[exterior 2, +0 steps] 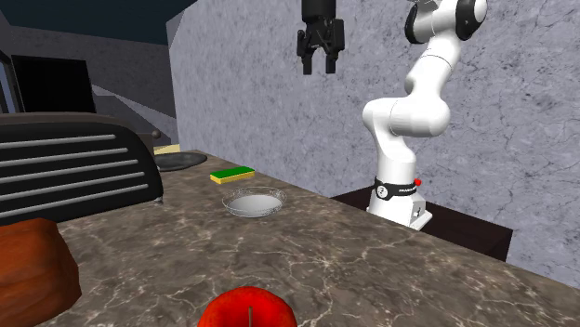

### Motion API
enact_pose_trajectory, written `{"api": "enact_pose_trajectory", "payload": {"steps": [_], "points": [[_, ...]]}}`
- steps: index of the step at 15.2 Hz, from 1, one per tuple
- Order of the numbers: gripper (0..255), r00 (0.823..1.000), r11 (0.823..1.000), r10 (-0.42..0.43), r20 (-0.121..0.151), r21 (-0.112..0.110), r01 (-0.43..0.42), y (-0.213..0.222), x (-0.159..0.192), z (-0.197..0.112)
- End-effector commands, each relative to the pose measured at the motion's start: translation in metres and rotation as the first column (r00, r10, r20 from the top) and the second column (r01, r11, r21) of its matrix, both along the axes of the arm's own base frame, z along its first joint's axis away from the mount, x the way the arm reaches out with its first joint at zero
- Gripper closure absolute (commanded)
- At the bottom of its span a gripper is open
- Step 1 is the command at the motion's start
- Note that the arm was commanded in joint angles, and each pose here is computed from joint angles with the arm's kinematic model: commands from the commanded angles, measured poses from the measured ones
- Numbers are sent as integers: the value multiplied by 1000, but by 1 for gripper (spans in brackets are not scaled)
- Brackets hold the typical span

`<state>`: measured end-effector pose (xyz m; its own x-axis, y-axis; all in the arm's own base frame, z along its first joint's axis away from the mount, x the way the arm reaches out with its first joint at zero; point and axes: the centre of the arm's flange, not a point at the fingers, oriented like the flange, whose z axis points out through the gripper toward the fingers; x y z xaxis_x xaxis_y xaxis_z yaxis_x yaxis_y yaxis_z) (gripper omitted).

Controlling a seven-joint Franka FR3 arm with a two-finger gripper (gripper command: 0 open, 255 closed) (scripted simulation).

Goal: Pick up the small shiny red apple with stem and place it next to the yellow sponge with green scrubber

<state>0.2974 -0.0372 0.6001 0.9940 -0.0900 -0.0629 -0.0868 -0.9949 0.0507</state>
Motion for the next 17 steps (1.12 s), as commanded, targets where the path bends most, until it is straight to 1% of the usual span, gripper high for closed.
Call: {"api": "enact_pose_trajectory", "payload": {"steps": [1, 5, 9, 13, 17], "points": [[0, 1000, 1000, 0, 0, 0, 0, 0, 0, 0], [0, 997, 997, 71, 38, -1, -71, 21, 34, -27], [0, 987, 990, 141, 75, -5, -141, 45, 67, -52], [0, 971, 977, 211, 112, -11, -211, 71, 100, -76], [0, 949, 960, 279, 148, -20, -279, 99, 131, -99]]}}
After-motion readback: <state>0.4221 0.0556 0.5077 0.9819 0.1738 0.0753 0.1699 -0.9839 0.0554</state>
